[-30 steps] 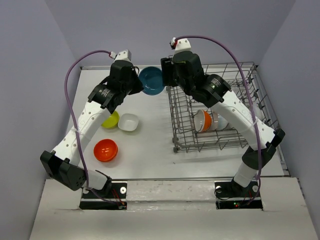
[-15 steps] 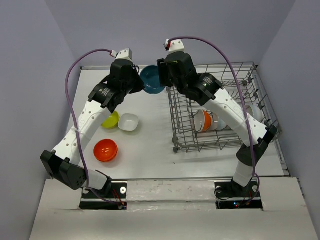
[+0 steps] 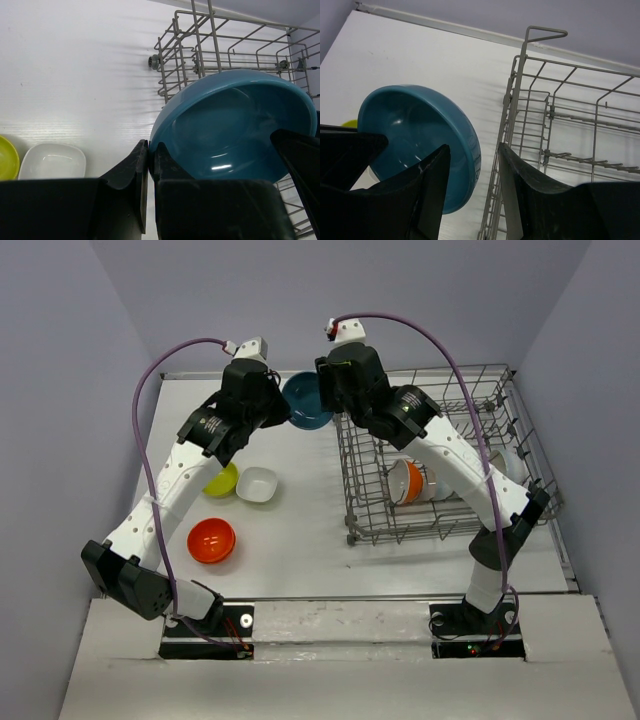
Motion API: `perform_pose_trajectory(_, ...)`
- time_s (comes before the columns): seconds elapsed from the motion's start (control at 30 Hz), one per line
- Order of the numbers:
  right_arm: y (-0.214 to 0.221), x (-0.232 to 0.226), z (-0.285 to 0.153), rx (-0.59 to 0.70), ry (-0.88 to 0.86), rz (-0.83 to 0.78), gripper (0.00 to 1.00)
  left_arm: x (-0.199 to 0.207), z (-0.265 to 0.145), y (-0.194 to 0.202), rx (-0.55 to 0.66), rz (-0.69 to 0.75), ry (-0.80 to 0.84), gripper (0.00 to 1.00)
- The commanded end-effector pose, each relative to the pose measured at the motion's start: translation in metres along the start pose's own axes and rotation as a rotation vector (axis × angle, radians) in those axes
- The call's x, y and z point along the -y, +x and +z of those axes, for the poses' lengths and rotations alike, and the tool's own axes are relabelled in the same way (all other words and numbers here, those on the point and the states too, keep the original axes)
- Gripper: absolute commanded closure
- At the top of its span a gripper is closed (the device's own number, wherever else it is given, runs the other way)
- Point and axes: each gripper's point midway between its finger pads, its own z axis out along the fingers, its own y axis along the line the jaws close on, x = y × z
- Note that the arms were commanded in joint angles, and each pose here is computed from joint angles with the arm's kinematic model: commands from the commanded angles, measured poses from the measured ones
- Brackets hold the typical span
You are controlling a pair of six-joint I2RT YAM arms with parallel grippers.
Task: Load the bowls into the dish rack
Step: Pass from the left arm to the right
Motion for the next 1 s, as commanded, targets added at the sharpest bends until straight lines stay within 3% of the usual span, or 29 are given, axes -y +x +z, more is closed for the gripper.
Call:
perform_pose_trajectory(0.0,-0.0175,0.0013,-0.0048,0.047,0.010,0.008,0.52,0.0173,-0.0121,-0.0243,0.082,-0.003,0.069,1.00)
perform_pose_trajectory(0.43,-0.0144,0.0024,-0.0017,0.043,0.022,-0.005,0.57,0.0160,-0.0158,-0.0228,0.081,-0.003,0.068,1.00)
perform_pose_trajectory(0.97,-0.0148,0.0045,-0.0024,0.047,0.030,-0.013,0.91,0.0196,-0.0194,-0.0227,0.083,-0.002,0.081,1.00)
